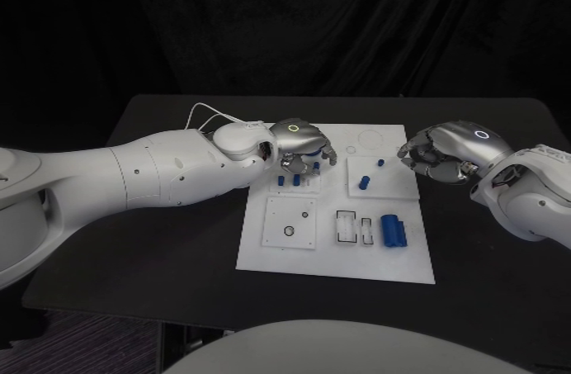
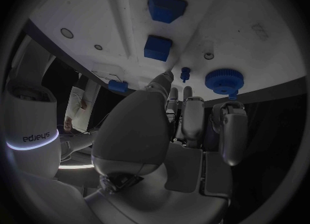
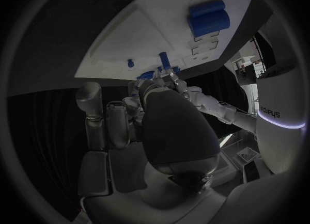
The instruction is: Assemble the parts on the task board
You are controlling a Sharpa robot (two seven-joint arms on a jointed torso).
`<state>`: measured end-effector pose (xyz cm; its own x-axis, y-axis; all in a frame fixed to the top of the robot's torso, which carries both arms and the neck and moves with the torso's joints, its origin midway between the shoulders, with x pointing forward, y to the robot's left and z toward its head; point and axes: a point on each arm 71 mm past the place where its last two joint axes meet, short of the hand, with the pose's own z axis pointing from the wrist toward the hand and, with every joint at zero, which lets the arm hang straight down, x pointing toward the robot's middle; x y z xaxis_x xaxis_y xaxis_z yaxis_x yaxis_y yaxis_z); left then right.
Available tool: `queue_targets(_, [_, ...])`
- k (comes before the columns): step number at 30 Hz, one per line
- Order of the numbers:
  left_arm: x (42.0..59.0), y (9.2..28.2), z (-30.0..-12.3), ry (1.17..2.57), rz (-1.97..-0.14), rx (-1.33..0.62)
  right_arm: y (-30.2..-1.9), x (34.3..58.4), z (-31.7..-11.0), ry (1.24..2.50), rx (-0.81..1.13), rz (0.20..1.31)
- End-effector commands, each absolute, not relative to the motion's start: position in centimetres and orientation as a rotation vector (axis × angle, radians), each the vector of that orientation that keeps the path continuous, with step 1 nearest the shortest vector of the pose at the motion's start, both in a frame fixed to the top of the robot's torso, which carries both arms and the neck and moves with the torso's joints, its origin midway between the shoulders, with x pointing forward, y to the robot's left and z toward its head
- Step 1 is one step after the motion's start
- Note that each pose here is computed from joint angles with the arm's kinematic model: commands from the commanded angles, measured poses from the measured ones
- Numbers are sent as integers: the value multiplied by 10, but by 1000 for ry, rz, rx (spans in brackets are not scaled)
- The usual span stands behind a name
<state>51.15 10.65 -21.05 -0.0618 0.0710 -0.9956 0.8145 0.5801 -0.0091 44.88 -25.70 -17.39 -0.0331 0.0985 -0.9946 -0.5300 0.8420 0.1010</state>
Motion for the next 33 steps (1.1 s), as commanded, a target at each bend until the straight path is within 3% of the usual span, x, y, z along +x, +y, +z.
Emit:
queue_targets(1, [511,105,-213,1553,-715,784,-257,450,-173,1531,-352,516])
queue_targets(33, [519,112,-216,1548,-703,785,-253,454,-177,1560,-362,504])
